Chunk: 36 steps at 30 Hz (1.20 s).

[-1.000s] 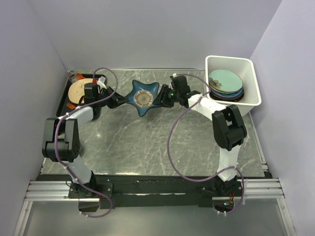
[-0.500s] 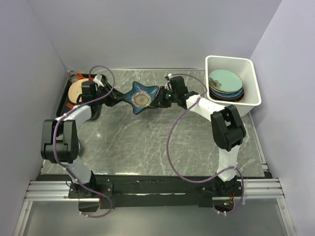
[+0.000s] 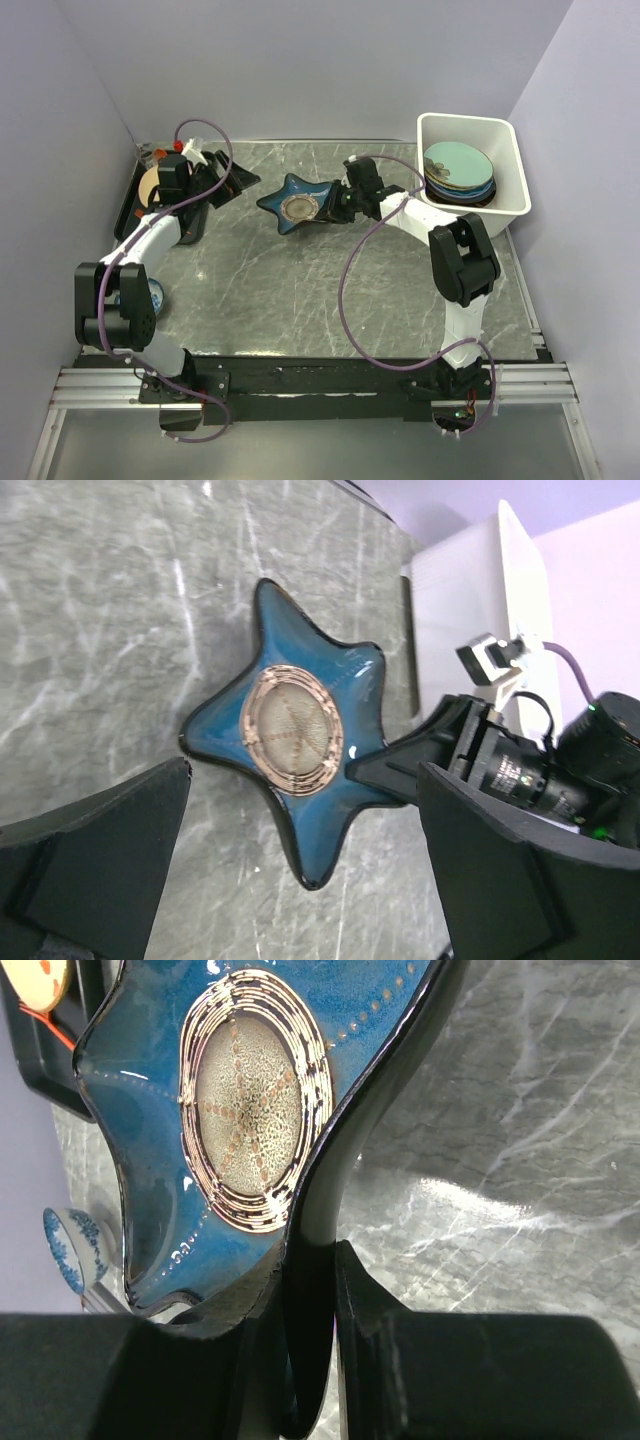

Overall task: Place the plates into the plastic bin on the countertop
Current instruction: Place the plate in the plastic bin.

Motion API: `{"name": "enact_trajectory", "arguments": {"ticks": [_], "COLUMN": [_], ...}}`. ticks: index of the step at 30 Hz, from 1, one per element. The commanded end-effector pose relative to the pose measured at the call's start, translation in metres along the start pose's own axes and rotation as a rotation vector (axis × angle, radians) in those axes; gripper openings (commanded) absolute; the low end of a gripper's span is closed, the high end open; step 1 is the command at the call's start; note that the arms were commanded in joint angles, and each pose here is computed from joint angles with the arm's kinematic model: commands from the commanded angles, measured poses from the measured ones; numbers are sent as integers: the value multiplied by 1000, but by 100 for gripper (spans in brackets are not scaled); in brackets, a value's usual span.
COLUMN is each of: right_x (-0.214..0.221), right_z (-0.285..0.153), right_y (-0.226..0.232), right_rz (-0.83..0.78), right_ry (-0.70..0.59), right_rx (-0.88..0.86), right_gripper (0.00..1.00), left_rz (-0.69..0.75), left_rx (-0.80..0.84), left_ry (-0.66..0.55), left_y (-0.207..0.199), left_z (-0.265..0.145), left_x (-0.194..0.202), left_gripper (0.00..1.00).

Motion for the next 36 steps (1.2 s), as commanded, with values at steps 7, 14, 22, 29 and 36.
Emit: {"name": "enact_trajectory", "arguments": {"ticks": [7, 14, 22, 29, 36], "right_x": [-45, -49, -60, -73, -91], "right_z": [-44, -58, -76, -90, -113], "right_y": [63, 62, 61, 55, 45], "right_rz": [-86, -97, -101, -94, -81], "right_ry": [-168, -198, -238, -273, -330], "right_rx": [-173, -159, -147, -131, -119], "right_gripper": [0, 0, 0, 0, 0], "left_rz": [85, 76, 68, 75, 64], "left_rx": [-60, -56, -48, -59, -57], "left_ry": [-96, -90, -72, -69, -51], "left_y": [-11, -9, -9, -9, -7], "left_z": [-15, -15, -12, -11, -9], "left_x": [-24, -20, -15, -14, -9], "left_gripper": [99, 99, 99, 99, 99]}}
Point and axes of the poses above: each gripper's point midway between its finger pads, its own z axis out along the fingers, its own y axis along the line the jaws close on, x = y × z, the point moved 2 cm from there along -z, back along the fingers, and after that the axes turned 4 degrees about z, right-handed, at the moved point
